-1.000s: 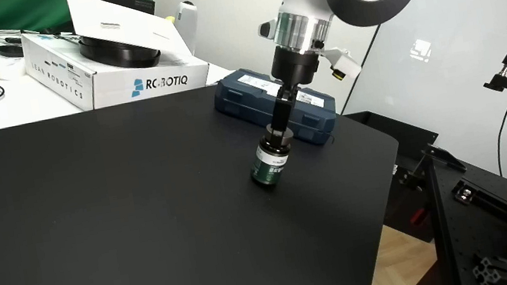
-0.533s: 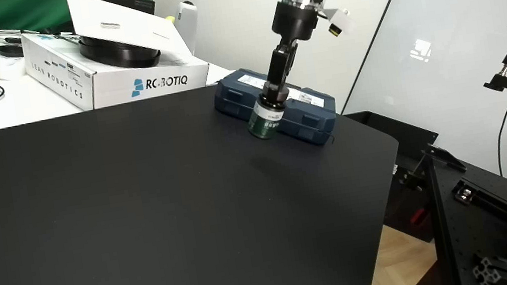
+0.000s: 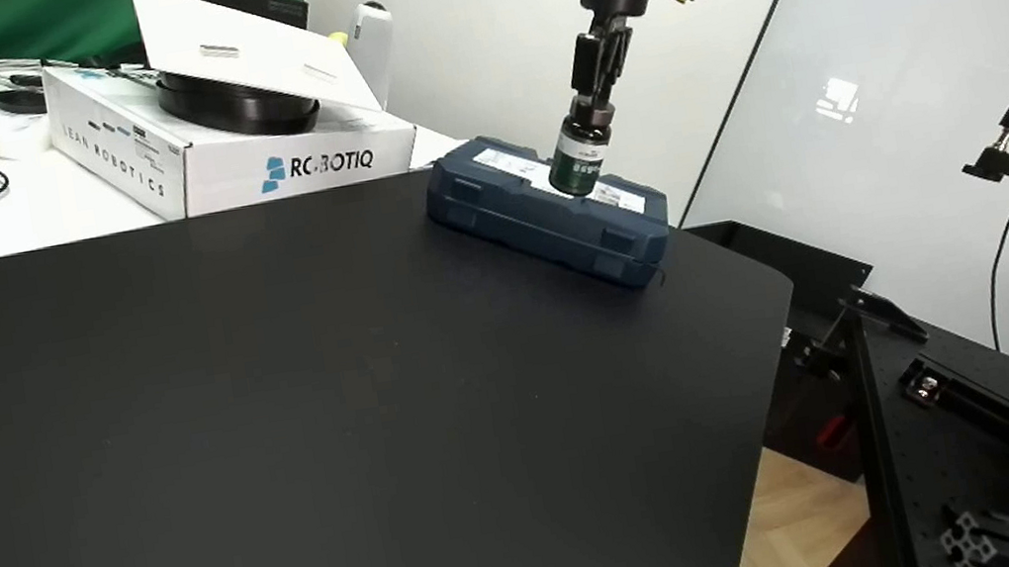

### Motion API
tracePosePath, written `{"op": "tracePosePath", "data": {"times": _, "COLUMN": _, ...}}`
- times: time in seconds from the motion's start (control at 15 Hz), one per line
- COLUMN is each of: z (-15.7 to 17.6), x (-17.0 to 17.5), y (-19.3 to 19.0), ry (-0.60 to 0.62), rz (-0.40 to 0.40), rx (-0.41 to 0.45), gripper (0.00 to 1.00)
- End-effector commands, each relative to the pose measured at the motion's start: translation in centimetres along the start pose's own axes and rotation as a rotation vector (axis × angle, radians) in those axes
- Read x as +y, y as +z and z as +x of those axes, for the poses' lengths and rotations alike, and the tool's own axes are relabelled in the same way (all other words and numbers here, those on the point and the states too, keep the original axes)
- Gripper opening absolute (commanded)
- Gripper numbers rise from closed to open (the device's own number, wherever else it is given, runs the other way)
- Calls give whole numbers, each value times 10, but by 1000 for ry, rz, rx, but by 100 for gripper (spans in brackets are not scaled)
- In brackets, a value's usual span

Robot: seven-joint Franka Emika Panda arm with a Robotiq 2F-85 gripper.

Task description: Pick up the bottle and put it on top of the briefcase

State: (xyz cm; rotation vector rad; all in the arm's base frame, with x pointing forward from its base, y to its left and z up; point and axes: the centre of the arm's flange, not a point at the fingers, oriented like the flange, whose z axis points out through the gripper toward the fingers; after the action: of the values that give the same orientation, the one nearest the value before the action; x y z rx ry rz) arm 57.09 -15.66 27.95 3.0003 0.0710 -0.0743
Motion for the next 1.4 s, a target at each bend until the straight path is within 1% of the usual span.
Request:
{"op": "tracePosePath", "data": {"times": 0.0, "z": 28, "x": 49, "y": 10, "ry": 70, "rz": -16, "rx": -47, "gripper": 36}}
{"op": "tracePosePath", "data": {"times": 0.2, "z": 38, "x": 84, "y": 20, "ry": 122, "rz": -19, "rx": -63, "gripper": 36}}
{"op": "tracePosePath", "data": {"times": 0.47, "z": 51, "x": 119, "y": 30, "ry": 170, "rz": -5, "rx": -100, "gripper": 36}}
{"op": "tracePosePath", "data": {"times": 0.73, "z": 49, "x": 145, "y": 41, "ry": 205, "rz": 30, "rx": -131, "gripper": 36}}
{"op": "tracePosePath", "data": {"times": 0.93, "z": 40, "x": 161, "y": 50, "ry": 231, "rz": 61, "rx": -102, "gripper": 36}}
{"op": "tracePosePath", "data": {"times": 1.33, "z": 29, "x": 177, "y": 62, "ry": 252, "rz": 97, "rx": -97, "gripper": 36}}
